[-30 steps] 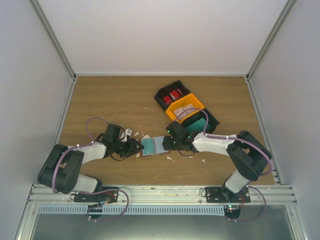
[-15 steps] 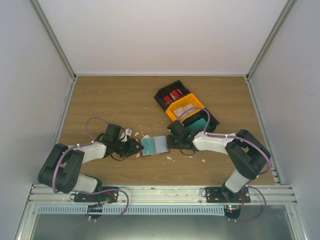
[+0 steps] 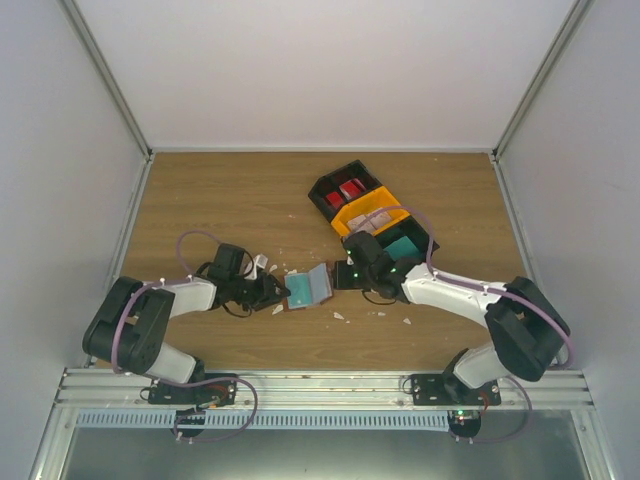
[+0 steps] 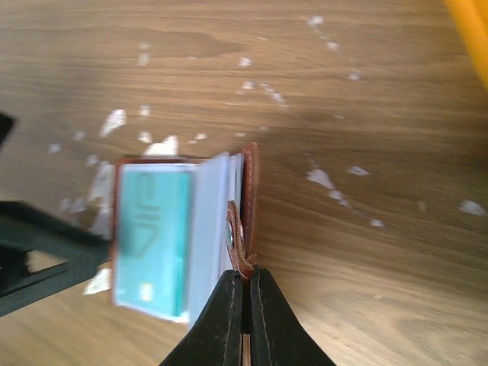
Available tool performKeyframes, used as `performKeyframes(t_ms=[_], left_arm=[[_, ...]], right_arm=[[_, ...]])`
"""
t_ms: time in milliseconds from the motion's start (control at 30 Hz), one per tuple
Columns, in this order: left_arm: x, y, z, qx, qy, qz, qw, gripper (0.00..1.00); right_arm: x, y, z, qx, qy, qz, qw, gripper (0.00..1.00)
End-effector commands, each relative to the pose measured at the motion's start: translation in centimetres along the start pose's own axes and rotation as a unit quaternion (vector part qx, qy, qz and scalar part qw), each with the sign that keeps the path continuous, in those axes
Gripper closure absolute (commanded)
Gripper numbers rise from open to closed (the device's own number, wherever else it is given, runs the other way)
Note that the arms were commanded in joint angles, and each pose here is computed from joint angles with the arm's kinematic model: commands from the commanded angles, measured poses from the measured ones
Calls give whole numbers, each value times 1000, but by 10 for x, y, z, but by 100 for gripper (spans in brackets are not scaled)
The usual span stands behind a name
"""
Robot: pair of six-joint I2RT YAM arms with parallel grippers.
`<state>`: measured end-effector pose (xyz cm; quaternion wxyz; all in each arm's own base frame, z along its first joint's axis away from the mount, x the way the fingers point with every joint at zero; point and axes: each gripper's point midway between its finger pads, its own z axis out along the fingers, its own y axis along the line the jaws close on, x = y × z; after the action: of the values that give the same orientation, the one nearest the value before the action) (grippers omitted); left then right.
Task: Put the credit cards into the card holder
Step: Close the card holder at the center of the board.
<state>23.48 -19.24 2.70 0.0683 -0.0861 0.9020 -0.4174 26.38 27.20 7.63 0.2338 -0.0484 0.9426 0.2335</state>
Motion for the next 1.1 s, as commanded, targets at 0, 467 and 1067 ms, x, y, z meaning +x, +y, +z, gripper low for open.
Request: performKeyframes(t_ms=[0, 467, 1067], left_arm=[[-4, 9, 7, -19, -1, 9, 1000, 59], [-14, 3, 25, 2, 7, 20, 1000, 72], [-32, 16, -51, -132, -162, 38, 977, 68]], right_arm=[[-11, 42, -14, -94, -6, -45, 995, 100], [-4, 98, 15, -238, 37, -70, 968, 100], [25, 86, 83, -221, 112, -63, 967, 59]])
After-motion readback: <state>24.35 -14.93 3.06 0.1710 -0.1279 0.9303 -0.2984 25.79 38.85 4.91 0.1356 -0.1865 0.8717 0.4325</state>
